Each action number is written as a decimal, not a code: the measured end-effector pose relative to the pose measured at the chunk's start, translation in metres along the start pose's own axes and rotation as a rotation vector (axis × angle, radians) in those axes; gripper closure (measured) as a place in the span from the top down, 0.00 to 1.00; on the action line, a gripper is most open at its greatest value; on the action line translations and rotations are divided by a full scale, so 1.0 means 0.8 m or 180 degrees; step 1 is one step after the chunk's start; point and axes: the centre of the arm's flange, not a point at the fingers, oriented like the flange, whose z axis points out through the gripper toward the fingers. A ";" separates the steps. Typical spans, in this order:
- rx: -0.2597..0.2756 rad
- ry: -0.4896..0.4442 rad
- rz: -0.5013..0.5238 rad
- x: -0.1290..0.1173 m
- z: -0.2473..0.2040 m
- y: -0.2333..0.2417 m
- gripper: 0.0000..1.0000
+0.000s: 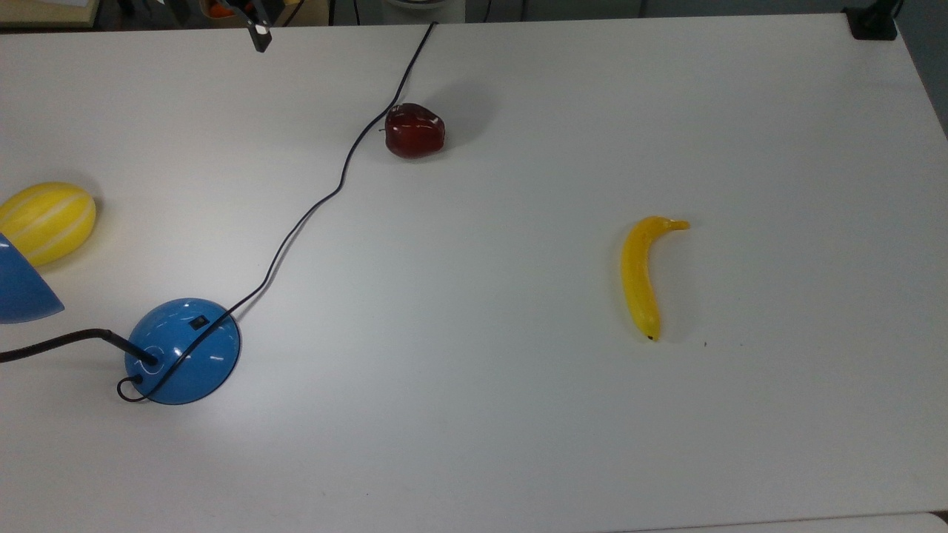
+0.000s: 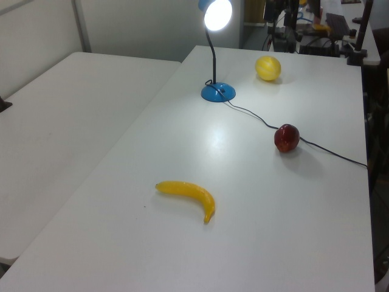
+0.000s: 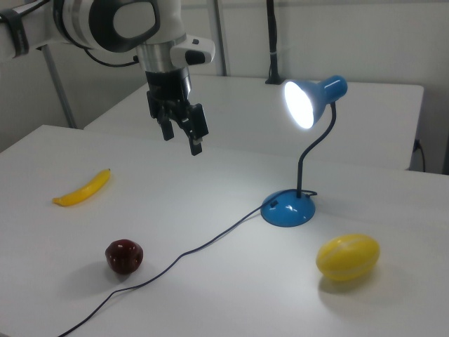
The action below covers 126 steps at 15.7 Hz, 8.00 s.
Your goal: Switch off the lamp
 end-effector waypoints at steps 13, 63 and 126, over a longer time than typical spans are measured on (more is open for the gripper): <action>0.0056 -0.0071 -0.0125 -0.009 -0.004 -0.015 1.00; -0.0221 0.1207 0.0722 0.172 0.276 0.010 0.01; -0.0778 0.1056 0.0298 0.161 0.389 -0.064 0.01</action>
